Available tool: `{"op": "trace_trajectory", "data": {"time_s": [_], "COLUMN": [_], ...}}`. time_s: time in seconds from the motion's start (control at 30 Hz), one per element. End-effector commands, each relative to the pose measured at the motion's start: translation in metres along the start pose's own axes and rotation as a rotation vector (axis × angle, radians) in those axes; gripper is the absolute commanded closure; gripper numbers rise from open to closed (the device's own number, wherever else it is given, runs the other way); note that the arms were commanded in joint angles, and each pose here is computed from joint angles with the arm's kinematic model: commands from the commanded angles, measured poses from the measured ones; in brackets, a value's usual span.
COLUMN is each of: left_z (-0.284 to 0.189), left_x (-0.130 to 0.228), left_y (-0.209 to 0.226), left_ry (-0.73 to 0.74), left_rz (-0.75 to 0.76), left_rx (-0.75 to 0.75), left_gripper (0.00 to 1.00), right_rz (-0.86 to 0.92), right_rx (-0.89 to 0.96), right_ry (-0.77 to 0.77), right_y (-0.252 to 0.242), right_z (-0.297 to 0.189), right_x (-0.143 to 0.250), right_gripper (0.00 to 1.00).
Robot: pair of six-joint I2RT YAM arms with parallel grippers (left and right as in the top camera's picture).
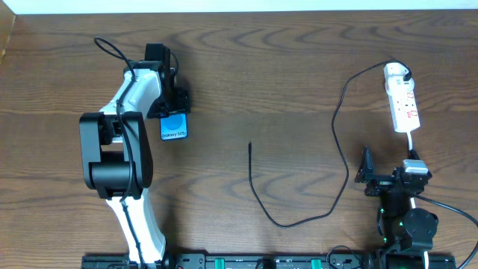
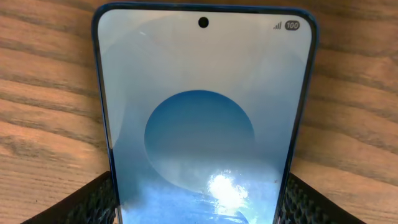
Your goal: Plug charger to phone and switch on socket
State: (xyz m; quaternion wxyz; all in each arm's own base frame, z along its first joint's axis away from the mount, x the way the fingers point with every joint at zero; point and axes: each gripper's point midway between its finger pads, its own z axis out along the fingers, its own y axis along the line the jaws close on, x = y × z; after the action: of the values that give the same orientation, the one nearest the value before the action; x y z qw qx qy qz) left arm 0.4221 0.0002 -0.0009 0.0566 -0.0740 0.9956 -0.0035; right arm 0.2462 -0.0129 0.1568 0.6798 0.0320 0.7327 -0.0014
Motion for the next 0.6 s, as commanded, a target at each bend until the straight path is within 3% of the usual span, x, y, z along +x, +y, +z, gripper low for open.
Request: {"op": "trace_trajectory", "data": {"time_s": [0.0,0.57], "left_z": [0.010,-0.028], "left_x": [0.006,-0.008], "left_y": [0.003,0.001], "left_ry": [0.050,-0.043], "left_rz": [-0.011,-0.011], "left_rx": [-0.009,0.005], "left_gripper": [0.93,0.93], "right_rz": [-0.015,-0.015], "right_rx": [0.005,0.005], "right_ry": [0.000,0.000], "right_y": [-0.001,-0.001], "right_z": [0.000,0.000], "right_x": [0.000,0.000], "right_gripper": [0.01,0.01]}}
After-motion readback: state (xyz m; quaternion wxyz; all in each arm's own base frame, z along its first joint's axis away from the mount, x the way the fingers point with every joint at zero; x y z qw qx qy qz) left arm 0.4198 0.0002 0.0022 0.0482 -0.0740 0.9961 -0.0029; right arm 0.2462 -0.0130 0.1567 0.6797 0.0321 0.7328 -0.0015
